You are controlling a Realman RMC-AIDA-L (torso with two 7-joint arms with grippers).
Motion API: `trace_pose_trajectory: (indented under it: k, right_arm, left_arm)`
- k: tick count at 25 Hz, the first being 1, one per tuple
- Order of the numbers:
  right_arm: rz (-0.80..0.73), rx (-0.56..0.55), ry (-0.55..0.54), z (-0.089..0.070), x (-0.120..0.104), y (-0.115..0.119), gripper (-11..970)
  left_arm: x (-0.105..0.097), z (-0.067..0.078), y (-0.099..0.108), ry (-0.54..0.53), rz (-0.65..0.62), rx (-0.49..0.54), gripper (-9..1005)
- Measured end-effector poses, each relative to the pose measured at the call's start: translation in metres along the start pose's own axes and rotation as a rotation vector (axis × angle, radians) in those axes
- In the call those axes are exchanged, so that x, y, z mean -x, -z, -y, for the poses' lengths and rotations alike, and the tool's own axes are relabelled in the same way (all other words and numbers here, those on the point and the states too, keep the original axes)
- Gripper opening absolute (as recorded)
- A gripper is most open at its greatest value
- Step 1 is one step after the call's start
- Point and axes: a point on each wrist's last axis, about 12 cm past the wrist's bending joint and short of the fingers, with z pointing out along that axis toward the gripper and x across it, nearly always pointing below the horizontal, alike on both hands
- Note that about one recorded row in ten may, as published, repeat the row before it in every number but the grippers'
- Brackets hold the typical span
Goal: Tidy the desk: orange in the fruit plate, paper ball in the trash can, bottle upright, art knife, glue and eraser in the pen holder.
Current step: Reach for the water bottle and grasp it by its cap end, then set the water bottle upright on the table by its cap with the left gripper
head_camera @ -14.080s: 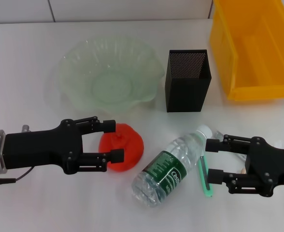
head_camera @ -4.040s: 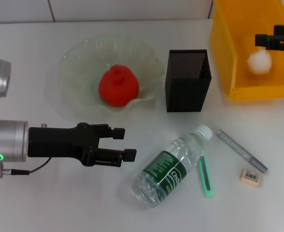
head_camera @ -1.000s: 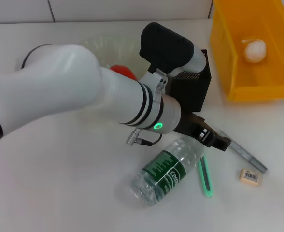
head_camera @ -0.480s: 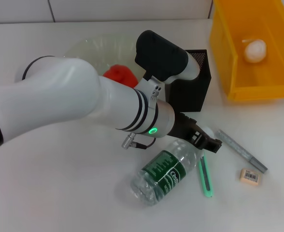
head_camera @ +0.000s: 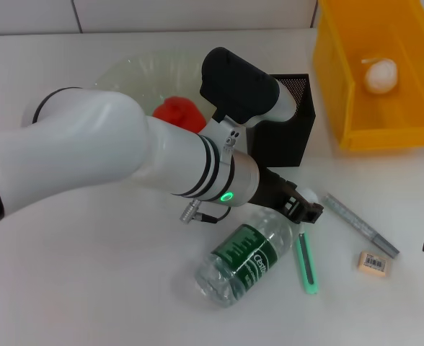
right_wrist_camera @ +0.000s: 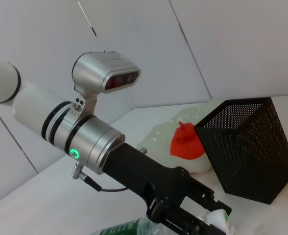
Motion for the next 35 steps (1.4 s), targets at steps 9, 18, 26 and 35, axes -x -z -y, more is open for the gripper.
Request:
trace_pose_trajectory:
  k: [9,18,26,35]
  right_arm:
    - [0.005,-0.002,0.003,0.0,0.001,0.0,751]
    - [0.002,0.008,0.003,0.0,0.001,-0.003,751]
    - [0.001,0.003,0.006,0.002,0.002,-0.005,751]
    - [0.001,0.001,0.008,0.007,0.006,-0.016,752]
  left_arm:
    - [-0.001,0.0,0.0,-0.018,-0.004,0.002,479]
    - [-0.002,0.002,0.003,-0.06,0.021,-0.007,460]
    - [-0.001,0.001,0.017,-0.047,0.08,-0.021,459]
    - [-0.015,-0.011,0.073,-0.046,0.265,0.003,458]
